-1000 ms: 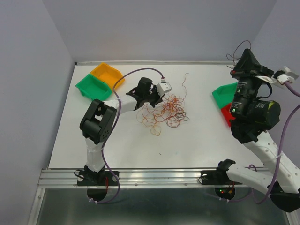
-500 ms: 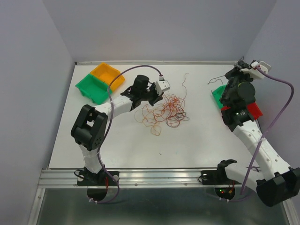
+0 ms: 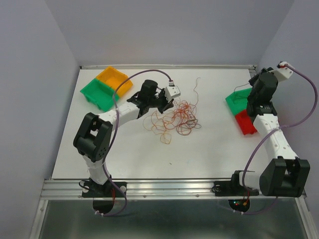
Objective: Untangle the cables
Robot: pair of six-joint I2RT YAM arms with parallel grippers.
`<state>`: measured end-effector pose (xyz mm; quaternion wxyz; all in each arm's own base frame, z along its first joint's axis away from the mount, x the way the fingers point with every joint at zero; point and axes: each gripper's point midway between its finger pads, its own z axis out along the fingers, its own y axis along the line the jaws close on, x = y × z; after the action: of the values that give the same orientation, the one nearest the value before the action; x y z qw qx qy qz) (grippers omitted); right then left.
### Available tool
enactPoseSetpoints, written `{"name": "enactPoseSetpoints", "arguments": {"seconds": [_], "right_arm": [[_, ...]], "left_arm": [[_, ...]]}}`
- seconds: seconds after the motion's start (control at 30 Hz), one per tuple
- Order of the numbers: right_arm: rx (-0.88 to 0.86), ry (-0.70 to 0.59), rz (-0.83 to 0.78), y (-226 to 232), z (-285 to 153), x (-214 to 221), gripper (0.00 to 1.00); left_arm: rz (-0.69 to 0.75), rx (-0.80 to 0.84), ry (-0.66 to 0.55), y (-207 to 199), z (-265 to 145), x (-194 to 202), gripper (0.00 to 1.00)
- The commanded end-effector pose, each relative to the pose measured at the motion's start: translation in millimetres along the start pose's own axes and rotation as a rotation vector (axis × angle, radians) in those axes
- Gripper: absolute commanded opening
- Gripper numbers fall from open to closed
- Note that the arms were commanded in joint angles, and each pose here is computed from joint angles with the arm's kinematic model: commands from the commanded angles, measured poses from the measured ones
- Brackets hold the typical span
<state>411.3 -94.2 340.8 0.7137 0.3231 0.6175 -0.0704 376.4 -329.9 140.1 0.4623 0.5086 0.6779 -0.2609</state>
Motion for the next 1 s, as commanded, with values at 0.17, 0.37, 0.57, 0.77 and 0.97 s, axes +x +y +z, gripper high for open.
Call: {"name": "enactPoseSetpoints", "arguments": {"seconds": [0.17,0.37,0.57,0.77,0.97], "right_arm": [[0.030,0.027,0.095,-13.5,21.0,11.8,0.01],[0.053,0.046,0.108,-24.7,34.4,26.5,0.01],[0.125,0.060,0.115,-43.7,40.6,47.0,0.01],[0.160,0.064,0.145,-59.6,30.9,64.9,0.00],[0.205,0.090,0.125,-69.7,35.2,83.4,0.01]], "left_arm": [[0.035,0.031,-0.042,-7.2,-6.9,-16.5,0.14],[0.034,0.037,-0.035,-7.6,-5.0,-13.7,0.14],[0.034,0.040,-0.033,-7.8,-4.3,-12.9,0.14],[0.031,0.044,-0.031,-7.9,-4.0,-12.2,0.14],[0.032,0.046,-0.033,-8.7,-4.2,-13.5,0.14]]}}
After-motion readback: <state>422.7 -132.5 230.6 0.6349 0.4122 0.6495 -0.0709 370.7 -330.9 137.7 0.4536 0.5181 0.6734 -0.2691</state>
